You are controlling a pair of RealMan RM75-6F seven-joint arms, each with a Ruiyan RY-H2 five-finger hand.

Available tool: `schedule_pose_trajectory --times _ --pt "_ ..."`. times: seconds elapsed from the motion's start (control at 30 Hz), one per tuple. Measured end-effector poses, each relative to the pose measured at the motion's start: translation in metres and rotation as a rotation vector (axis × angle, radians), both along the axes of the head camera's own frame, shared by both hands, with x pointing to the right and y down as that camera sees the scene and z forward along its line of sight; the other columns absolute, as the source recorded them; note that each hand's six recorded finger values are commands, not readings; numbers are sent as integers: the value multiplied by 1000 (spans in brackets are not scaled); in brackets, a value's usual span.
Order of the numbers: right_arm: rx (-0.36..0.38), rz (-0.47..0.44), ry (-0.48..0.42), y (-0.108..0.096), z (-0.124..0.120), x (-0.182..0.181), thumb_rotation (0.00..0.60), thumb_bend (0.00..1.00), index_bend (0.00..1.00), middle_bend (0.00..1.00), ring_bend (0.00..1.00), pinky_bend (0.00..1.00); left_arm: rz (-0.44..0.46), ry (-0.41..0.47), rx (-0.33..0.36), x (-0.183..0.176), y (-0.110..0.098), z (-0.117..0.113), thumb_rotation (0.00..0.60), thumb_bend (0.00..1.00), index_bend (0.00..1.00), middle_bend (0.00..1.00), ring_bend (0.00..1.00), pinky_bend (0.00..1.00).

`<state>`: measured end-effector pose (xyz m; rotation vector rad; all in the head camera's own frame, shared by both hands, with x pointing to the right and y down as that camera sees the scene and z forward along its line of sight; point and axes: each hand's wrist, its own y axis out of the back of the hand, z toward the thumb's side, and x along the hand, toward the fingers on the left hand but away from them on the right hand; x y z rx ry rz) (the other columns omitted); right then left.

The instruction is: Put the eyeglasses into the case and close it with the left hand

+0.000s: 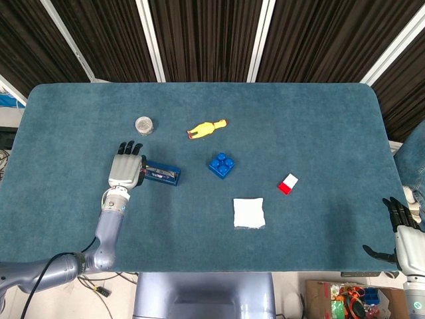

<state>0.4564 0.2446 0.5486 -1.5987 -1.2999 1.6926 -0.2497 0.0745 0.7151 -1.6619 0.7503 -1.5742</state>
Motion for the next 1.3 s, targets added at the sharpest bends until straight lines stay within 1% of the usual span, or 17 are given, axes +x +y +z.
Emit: schedule_pose_trajectory --times 0.23,0.6,0.97,1.07,1.13,1.17,1.23,1.3 --pt "1 1 1 0 0 0 600 51 0 0 22 187 -1 -8 -5 3 -3 7 600 415 572 134 21 63" --pt "-3 3 -2 0 0 0 600 50 0 0 22 187 -3 -4 7 13 -9 14 600 415 573 134 21 63" --pt "-6 5 -3 0 1 0 600 51 0 0 22 187 -4 -18 0 17 -11 21 600 415 480 131 21 61" --pt "-7 6 -4 0 1 0 600 50 0 0 22 187 -5 -20 1 18 -12 22 600 415 393 126 21 60" --pt "-7 6 -4 0 1 0 600 50 0 0 22 187 -6 -23 1 19 -13 23 600 415 267 118 21 58" --pt "-7 6 -4 0 1 0 600 51 0 0 22 187 -6 -23 0 19 -13 24 600 415 234 116 21 57" --pt "-9 7 -5 1 1 0 600 51 0 0 22 187 -5 -26 -1 20 -13 24 600 415 122 109 21 55" --pt "-10 8 -6 1 1 0 600 50 0 0 22 187 -7 -30 -1 20 -13 25 600 415 74 104 19 53"
